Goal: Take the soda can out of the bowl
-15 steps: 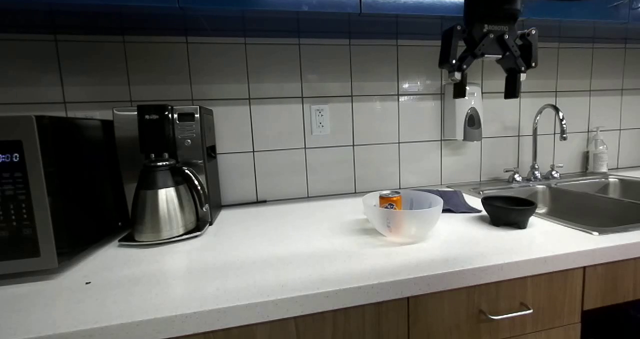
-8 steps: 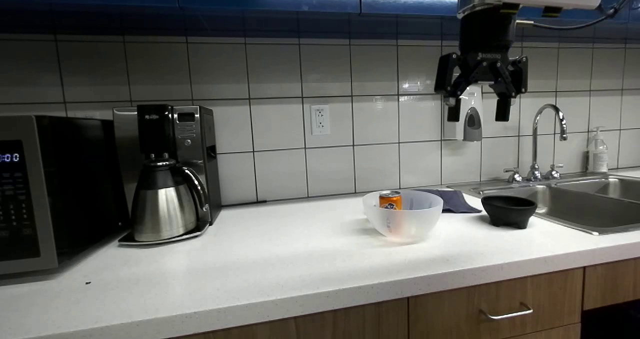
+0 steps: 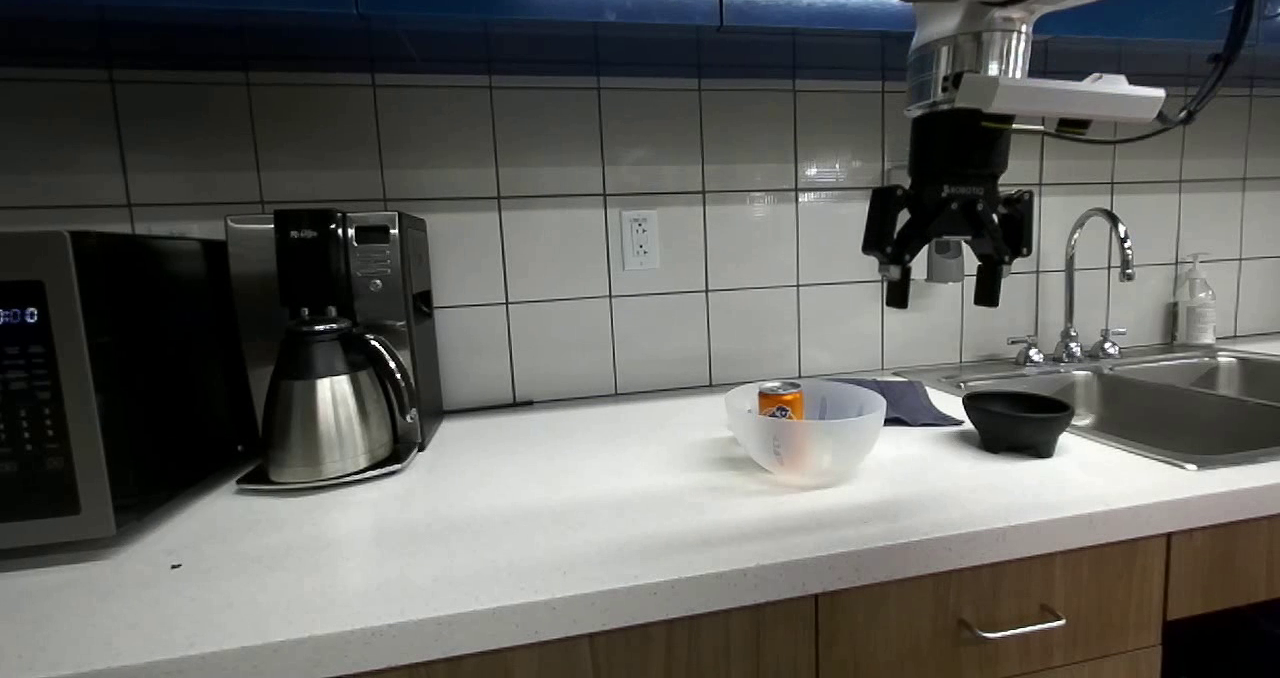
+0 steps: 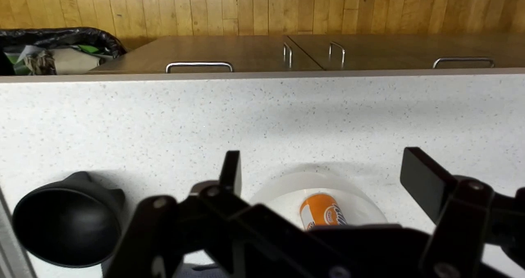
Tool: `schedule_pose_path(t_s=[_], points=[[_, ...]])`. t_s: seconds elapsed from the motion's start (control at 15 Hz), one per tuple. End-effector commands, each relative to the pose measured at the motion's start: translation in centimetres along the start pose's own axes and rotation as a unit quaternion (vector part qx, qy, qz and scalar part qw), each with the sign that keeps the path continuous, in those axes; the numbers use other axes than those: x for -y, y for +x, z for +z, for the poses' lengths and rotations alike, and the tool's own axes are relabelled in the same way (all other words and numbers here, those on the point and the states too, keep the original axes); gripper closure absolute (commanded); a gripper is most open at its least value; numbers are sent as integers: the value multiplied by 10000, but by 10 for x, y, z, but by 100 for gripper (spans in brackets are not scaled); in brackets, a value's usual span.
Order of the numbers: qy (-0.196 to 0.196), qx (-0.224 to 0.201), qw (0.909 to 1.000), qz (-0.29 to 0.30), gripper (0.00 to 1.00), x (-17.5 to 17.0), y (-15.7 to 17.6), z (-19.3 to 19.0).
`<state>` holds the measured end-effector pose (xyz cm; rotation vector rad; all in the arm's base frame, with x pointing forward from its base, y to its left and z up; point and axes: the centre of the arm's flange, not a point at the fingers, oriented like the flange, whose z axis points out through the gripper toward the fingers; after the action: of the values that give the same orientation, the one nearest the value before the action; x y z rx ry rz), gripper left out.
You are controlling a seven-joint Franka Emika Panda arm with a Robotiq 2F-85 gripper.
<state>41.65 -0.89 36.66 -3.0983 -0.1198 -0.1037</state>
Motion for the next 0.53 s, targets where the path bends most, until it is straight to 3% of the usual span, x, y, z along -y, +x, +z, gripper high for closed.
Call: schedule_pose_path(t_s=[0.0,0.47], points=[[125,46,9999,-108,0,-5,29,25],[215,204,9995,-130,0,5,74,65]])
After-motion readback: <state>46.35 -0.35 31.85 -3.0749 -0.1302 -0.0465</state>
